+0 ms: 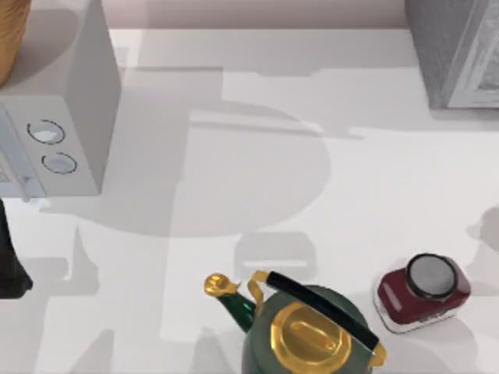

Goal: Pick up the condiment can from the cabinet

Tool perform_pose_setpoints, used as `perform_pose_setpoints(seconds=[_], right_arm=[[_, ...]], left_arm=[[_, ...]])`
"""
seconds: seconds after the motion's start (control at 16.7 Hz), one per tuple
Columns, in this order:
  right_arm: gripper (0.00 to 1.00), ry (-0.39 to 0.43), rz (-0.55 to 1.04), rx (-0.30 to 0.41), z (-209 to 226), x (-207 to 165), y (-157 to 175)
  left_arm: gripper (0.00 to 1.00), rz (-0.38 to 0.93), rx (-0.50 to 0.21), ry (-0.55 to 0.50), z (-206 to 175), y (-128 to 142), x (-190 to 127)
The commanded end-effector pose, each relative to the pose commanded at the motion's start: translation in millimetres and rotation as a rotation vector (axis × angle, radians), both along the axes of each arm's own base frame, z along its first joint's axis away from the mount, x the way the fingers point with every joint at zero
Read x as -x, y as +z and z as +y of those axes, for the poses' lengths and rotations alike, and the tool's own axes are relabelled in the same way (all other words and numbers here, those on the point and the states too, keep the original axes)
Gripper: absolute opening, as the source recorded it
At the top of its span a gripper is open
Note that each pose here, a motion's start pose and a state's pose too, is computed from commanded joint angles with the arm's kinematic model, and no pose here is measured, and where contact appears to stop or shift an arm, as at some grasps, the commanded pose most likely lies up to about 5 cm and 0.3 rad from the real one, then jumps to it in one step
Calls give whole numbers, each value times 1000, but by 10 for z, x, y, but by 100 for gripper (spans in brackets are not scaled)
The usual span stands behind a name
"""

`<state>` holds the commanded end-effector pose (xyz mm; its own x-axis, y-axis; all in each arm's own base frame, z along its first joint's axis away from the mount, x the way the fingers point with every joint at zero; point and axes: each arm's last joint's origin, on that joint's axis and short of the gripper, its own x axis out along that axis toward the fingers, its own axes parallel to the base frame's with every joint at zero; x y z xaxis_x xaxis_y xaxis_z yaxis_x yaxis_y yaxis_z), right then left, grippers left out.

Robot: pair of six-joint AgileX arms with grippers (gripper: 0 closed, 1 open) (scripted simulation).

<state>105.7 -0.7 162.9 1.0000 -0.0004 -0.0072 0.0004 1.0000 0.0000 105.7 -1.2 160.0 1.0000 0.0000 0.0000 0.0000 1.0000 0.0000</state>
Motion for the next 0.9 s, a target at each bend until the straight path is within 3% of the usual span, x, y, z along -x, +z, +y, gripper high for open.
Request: perform_pose_setpoints(seconds=[0.48,0.9], right_arm=[[0,4,2,-2,-1,-6,-36],[0,97,24,-4,34,-161,53]], left_arm=[[100,0,0,0,0,0,0],[100,0,0,0,0,0,0]])
